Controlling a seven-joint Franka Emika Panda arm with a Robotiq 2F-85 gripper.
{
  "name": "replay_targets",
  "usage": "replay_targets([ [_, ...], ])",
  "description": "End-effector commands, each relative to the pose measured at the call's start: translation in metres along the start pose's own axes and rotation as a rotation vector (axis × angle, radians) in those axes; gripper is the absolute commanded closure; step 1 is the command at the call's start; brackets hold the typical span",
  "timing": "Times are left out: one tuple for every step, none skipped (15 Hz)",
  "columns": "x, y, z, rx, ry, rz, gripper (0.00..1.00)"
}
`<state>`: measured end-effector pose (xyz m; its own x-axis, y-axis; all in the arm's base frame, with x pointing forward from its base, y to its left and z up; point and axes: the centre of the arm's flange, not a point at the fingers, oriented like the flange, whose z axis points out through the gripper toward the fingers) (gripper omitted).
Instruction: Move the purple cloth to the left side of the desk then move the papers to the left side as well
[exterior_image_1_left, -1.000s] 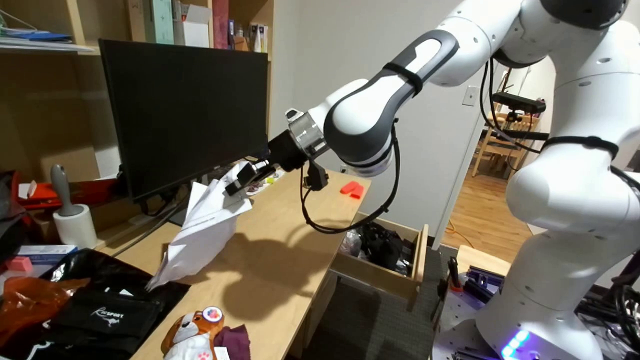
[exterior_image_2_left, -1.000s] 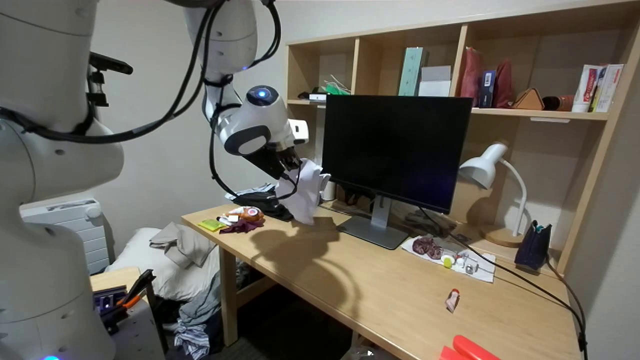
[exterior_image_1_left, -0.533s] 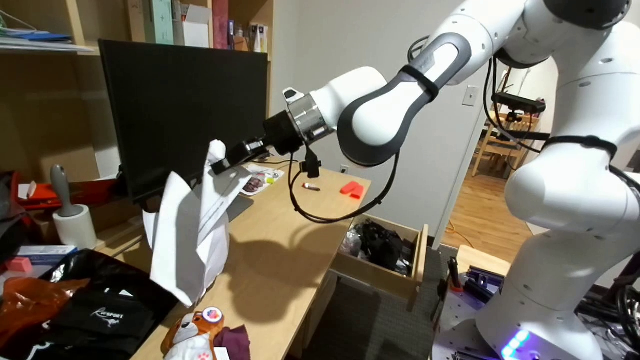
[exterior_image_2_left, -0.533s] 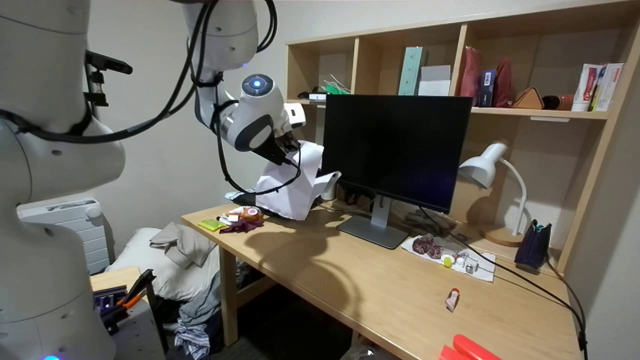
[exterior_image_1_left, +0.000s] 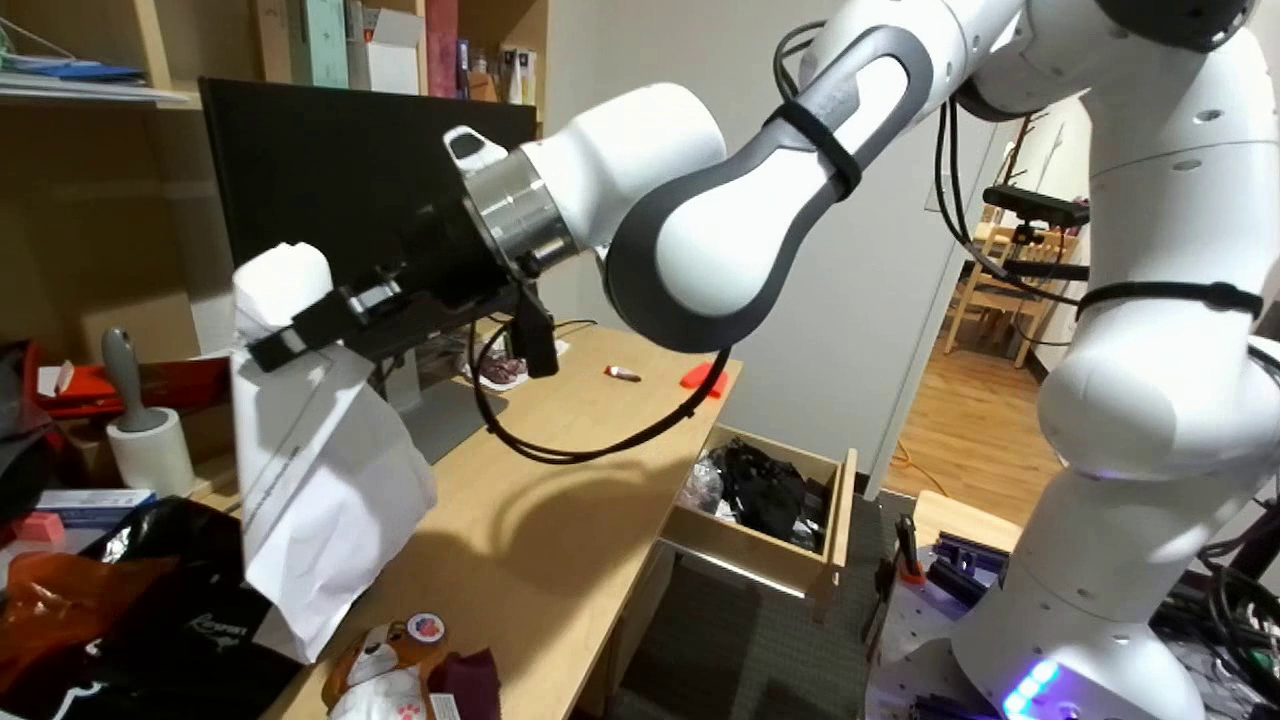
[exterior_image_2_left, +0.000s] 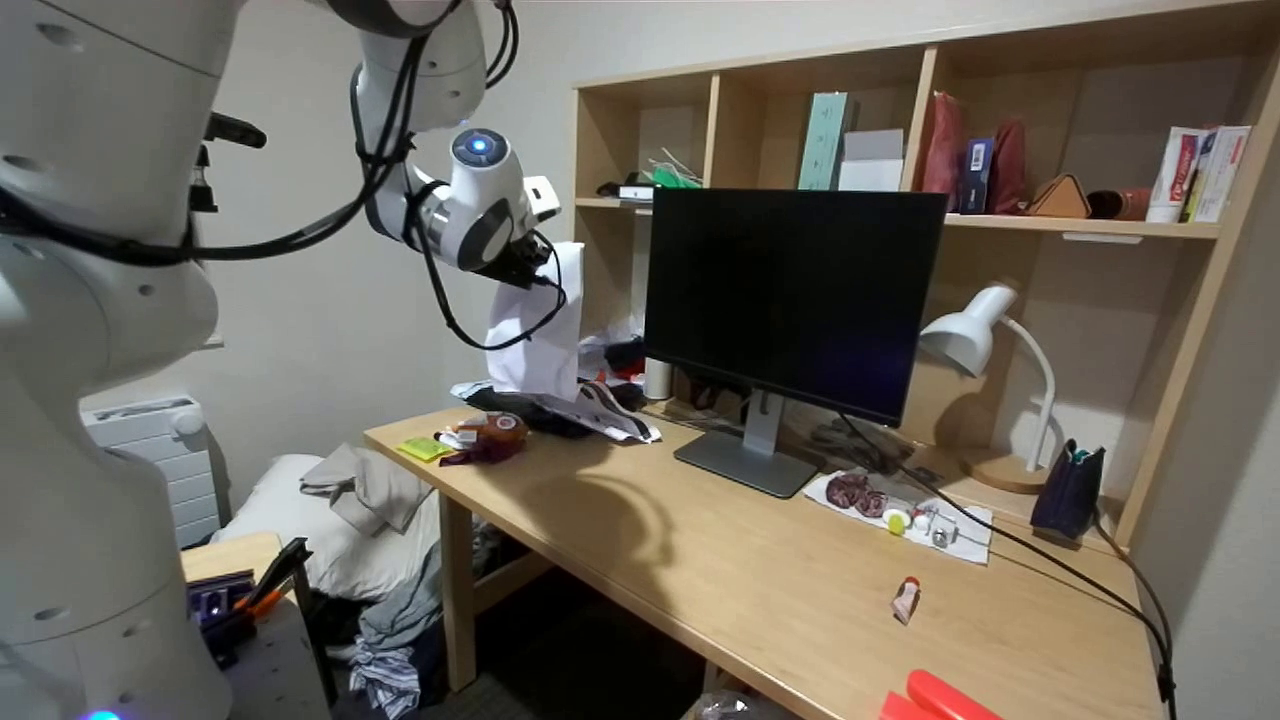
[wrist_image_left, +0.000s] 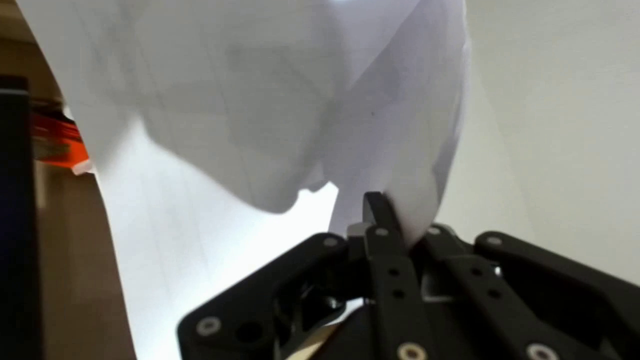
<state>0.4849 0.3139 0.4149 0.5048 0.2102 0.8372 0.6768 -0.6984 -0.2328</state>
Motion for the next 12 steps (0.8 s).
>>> replay_targets([
  [0.044,-0.026,0.056,-0.033,0.023,-0.087,0.94],
  [0.054,-0.031,0.062,-0.025,0.035,-0.112,0.94],
  [0.062,-0.035,0.067,-0.025,0.052,-0.134,0.94],
  [0.068,-0.037,0.073,-0.018,0.064,-0.161,0.94],
  [0.070,-0.039,0.078,-0.018,0.069,-0.185,0.94],
  [0.071,-0.040,0.084,-0.022,0.070,-0.201,0.94],
  [0.069,-0.039,0.090,-0.024,0.070,-0.218,0.94],
  [0.066,-0.036,0.099,-0.027,0.057,-0.225,0.94],
  [0.060,-0.033,0.110,-0.041,0.048,-0.230,0.94],
  [0.056,-0.030,0.120,-0.050,0.047,-0.231,0.94],
  [0.055,-0.032,0.129,-0.054,0.044,-0.246,0.94],
  [0.056,-0.036,0.134,-0.054,0.045,-0.255,0.94],
])
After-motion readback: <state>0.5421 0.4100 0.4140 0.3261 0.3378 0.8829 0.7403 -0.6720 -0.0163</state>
